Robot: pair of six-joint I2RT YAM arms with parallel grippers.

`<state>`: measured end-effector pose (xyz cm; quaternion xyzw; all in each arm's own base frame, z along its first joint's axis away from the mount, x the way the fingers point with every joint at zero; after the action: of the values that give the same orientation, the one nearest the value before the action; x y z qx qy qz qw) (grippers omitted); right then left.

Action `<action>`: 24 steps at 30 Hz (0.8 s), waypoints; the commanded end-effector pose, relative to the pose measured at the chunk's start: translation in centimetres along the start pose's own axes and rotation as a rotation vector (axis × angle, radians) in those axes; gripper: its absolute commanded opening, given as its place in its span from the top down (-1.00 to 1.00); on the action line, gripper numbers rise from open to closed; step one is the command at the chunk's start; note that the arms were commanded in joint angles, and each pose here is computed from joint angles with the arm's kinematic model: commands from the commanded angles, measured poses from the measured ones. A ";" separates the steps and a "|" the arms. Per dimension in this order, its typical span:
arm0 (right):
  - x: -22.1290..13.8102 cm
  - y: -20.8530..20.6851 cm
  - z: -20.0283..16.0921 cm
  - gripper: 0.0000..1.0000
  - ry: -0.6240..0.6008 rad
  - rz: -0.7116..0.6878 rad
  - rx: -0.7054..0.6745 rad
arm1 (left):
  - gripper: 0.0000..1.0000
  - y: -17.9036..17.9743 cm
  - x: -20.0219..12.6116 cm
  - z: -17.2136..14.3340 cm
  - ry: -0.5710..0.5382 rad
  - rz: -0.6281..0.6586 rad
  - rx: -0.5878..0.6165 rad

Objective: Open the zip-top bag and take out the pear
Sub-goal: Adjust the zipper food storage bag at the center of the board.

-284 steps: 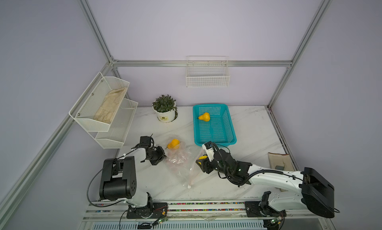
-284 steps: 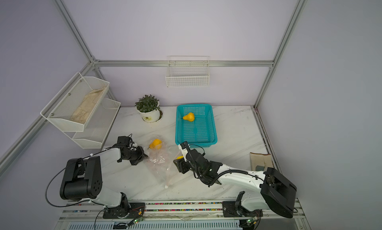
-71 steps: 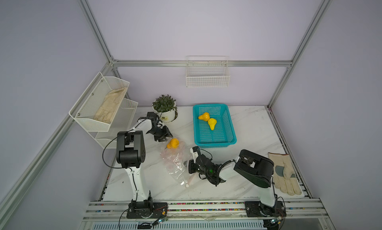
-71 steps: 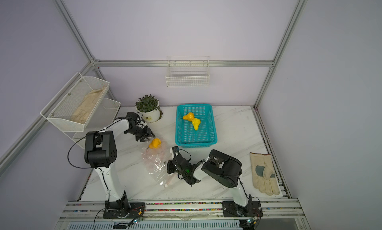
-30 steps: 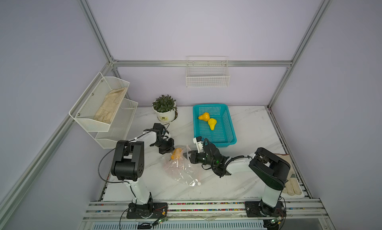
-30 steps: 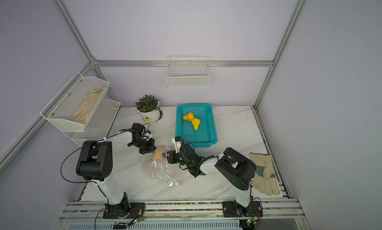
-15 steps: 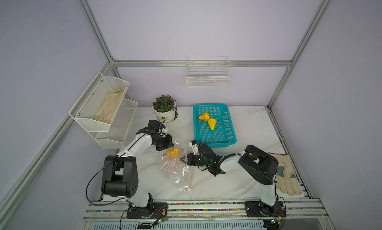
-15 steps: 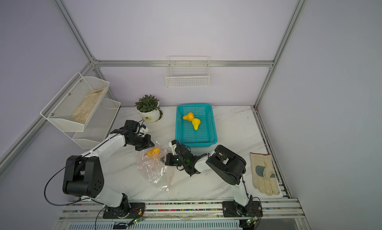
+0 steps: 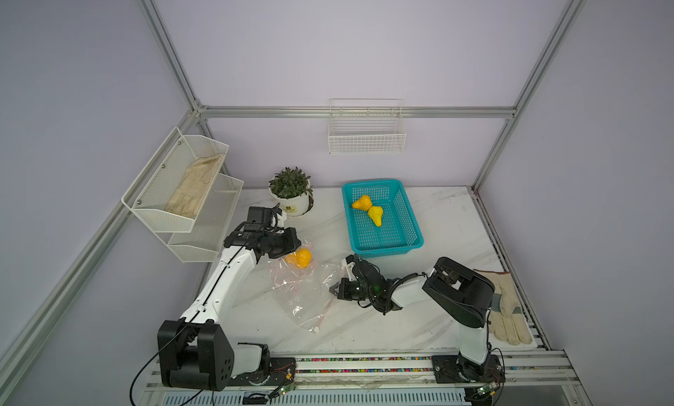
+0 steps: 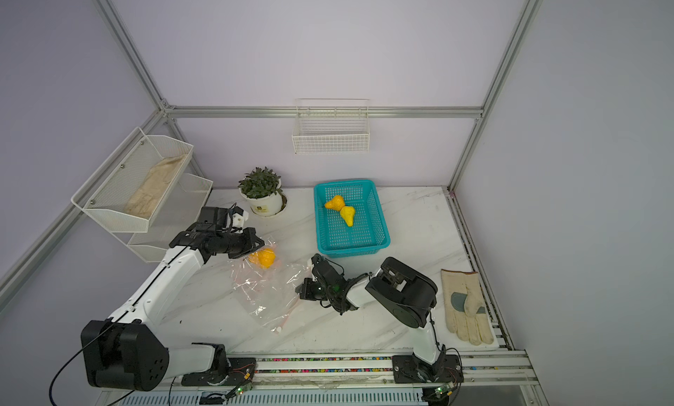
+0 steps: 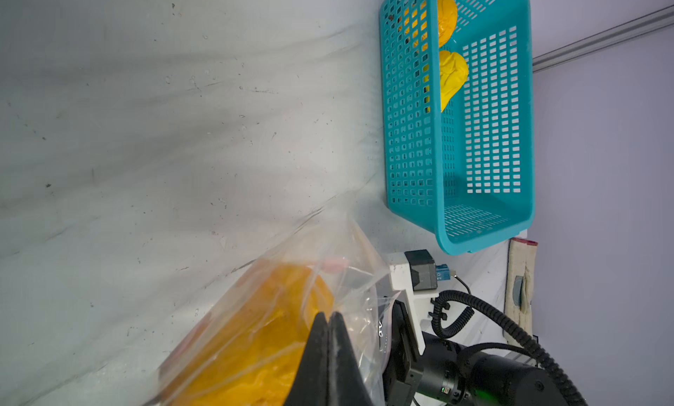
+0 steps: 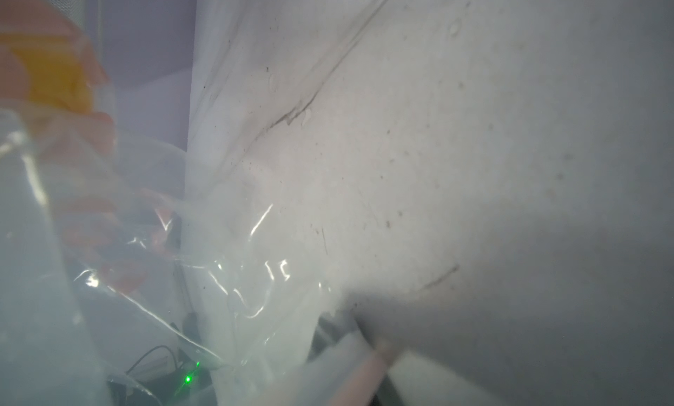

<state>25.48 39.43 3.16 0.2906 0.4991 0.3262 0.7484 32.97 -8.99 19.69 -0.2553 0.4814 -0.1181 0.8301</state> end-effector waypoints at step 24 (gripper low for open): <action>-1.5 -8.3 -2.4 1.00 0.162 -0.602 -0.091 | 1.00 4.6 -8.5 2.7 -0.378 0.352 -0.002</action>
<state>27.13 38.22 3.06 0.1506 0.5312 0.2155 0.8054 30.50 -1.34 25.78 -0.1905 0.3520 0.0548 0.9148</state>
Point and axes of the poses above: each gripper's point midway between its finger pads, its own x axis out along the fingers, its own y axis along the line the jaws close on, z = x × y, the point moved 1 cm from there along -x, back along the fingers
